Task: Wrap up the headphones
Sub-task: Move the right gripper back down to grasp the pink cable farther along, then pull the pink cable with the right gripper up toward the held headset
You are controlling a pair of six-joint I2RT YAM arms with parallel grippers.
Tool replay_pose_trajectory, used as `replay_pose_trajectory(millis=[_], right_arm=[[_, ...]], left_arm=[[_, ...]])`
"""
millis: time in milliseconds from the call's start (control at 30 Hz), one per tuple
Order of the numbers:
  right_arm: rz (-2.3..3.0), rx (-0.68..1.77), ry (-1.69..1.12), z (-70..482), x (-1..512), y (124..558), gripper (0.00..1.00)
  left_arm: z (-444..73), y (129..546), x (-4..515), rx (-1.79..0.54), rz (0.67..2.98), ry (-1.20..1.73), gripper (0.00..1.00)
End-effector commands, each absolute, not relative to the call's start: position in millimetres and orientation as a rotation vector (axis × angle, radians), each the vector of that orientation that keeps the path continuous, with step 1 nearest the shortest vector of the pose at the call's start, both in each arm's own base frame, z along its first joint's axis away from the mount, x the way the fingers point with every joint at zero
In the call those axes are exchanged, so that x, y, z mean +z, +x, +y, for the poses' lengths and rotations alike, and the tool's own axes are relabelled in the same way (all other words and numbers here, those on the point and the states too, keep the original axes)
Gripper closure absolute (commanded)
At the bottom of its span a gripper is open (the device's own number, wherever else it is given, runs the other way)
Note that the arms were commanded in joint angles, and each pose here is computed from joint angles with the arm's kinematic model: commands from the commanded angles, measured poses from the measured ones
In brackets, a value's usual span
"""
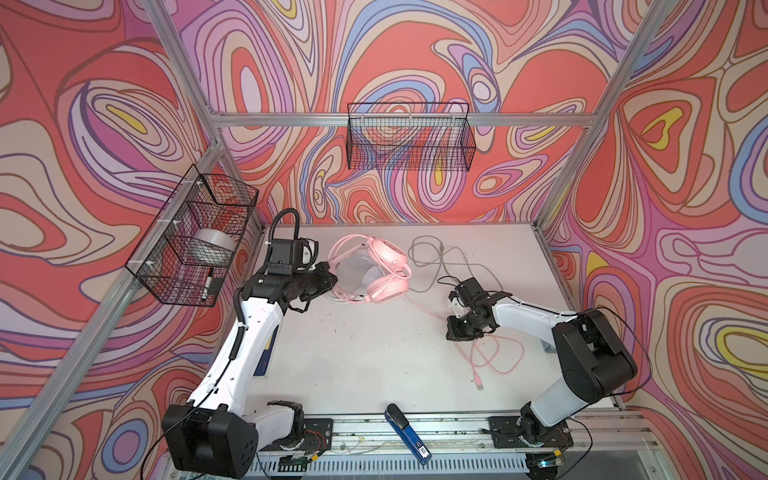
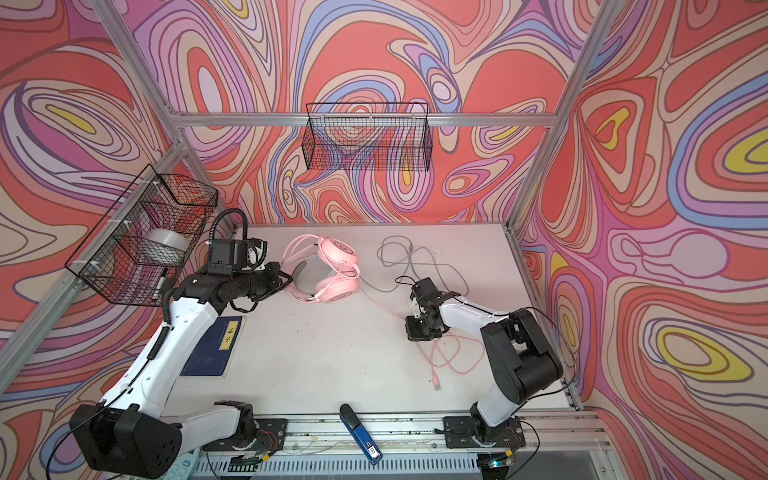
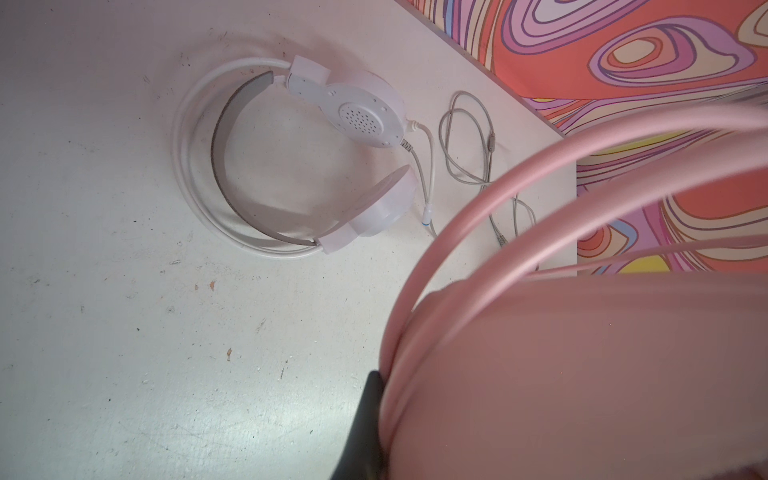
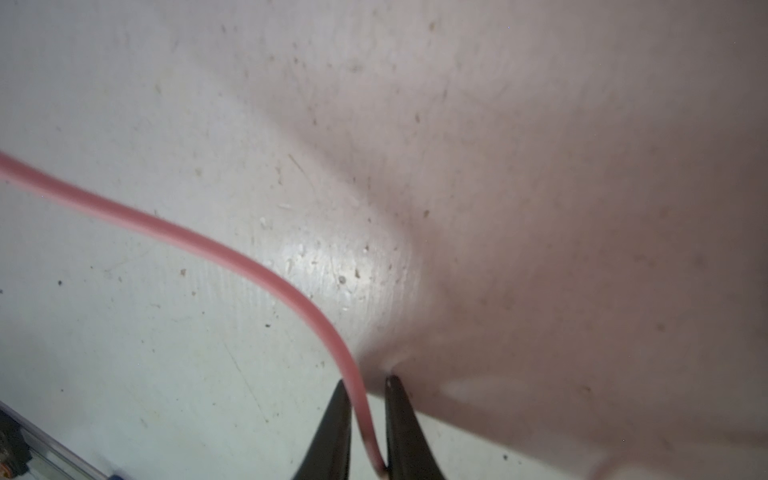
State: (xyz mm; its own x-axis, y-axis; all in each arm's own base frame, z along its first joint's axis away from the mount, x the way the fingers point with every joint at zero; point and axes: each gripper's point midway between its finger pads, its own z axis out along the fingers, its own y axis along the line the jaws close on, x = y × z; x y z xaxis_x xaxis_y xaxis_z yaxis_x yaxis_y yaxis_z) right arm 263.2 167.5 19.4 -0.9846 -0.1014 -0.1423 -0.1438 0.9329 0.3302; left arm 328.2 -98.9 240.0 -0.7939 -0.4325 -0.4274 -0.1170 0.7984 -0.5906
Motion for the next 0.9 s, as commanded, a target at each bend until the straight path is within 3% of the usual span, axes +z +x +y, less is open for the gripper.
replay_pose_trajectory(millis=[0,100,433,867], right_arm=[[2.932,0.567,-0.212,171.4,26.6,263.4,0.93],[2.894,0.597,-0.264,177.2,36.8,263.2,1.00],[2.653,0.707,-0.708,231.9,88.4,236.0,1.00],[2.335,0.839,-1.276,285.8,159.2,181.1,1.00]], left_arm=[[-104.5,340.9,262.8,-0.830,2.338,-0.428,1.00],[-103.0,343.0,260.0,-0.822,2.343,-0.451,1.00],[-97.4,347.4,251.2,-0.794,2.350,-0.529,1.00],[-73.2,341.5,215.8,-0.593,2.437,-0.648,1.00]])
